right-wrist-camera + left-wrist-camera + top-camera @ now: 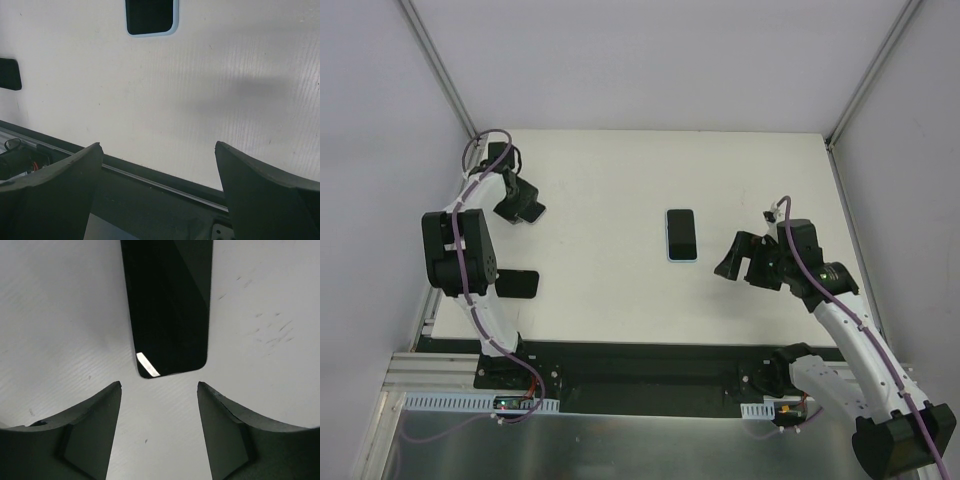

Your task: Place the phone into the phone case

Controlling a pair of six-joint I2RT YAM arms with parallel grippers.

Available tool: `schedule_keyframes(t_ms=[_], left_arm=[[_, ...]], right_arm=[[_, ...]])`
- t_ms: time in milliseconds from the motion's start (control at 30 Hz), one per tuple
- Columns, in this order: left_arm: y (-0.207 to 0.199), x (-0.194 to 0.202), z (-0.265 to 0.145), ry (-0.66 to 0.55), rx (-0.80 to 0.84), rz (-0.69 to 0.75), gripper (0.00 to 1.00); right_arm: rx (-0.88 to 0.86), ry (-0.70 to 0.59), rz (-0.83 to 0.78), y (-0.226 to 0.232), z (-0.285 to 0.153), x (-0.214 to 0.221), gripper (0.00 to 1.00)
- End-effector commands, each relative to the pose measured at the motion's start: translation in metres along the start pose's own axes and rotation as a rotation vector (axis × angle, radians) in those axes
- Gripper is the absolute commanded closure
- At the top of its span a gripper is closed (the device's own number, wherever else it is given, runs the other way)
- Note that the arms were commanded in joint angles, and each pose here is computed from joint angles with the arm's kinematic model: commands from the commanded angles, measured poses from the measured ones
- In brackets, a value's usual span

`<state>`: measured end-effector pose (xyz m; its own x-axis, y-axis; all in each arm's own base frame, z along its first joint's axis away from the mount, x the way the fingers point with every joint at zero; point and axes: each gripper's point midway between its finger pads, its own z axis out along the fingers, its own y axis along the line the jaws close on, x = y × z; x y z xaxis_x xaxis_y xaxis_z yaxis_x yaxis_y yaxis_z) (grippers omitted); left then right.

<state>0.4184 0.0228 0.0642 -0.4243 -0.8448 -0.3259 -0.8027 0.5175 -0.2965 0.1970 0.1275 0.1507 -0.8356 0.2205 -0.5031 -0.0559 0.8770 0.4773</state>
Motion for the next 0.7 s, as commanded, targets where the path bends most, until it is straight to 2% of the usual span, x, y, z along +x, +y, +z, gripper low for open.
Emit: schedule_keyframes(t_ms=[0,100,133,200,267,333,467,500,567,667], left_arm=[[-0.012,-0.033,-0.008,-0.089,-0.043,0.124,0.37],[-0.005,-0.039,-0.004,-0.080,-0.090,0.156,0.15],[-0.004,-0.039,-0.003,-0.071,-0.088,0.154,0.12],[-0.001,-0.041,-0.003,-0.047,-0.077,0.146,0.14],[0.014,-0.047,-0.006,-0.060,-0.120,0.090,0.19],[0.044,-0.043,-0.015,-0.083,-0.194,-0.024,0.21],[0.101,-0.020,-0.030,-0.142,-0.313,-0.151,0.23],[0.104,-0.019,-0.040,-0.166,-0.299,-0.193,0.25],[0.123,0.000,-0.042,-0.143,-0.321,-0.212,0.27],[0.127,0.020,-0.048,-0.088,-0.292,-0.203,0.32]], right_arm=[[-0.002,-0.048,-0.057,0.006,-0.014,-0.014,0.04],[0.013,-0.045,-0.056,0.003,-0.013,-0.013,0.04],[0.017,-0.046,-0.053,0.002,-0.013,-0.012,0.04],[0.018,-0.034,-0.046,0.001,-0.011,-0.010,0.04],[0.018,-0.029,-0.044,0.000,-0.010,-0.009,0.04],[0.025,-0.021,-0.039,-0.002,-0.007,-0.007,0.04],[0.022,-0.013,-0.032,-0.001,-0.005,-0.006,0.04],[0.022,-0.009,-0.033,-0.001,-0.005,-0.006,0.04],[0.019,-0.009,-0.034,-0.001,-0.003,-0.006,0.04],[0.009,-0.006,-0.036,0.001,-0.002,-0.006,0.04]])
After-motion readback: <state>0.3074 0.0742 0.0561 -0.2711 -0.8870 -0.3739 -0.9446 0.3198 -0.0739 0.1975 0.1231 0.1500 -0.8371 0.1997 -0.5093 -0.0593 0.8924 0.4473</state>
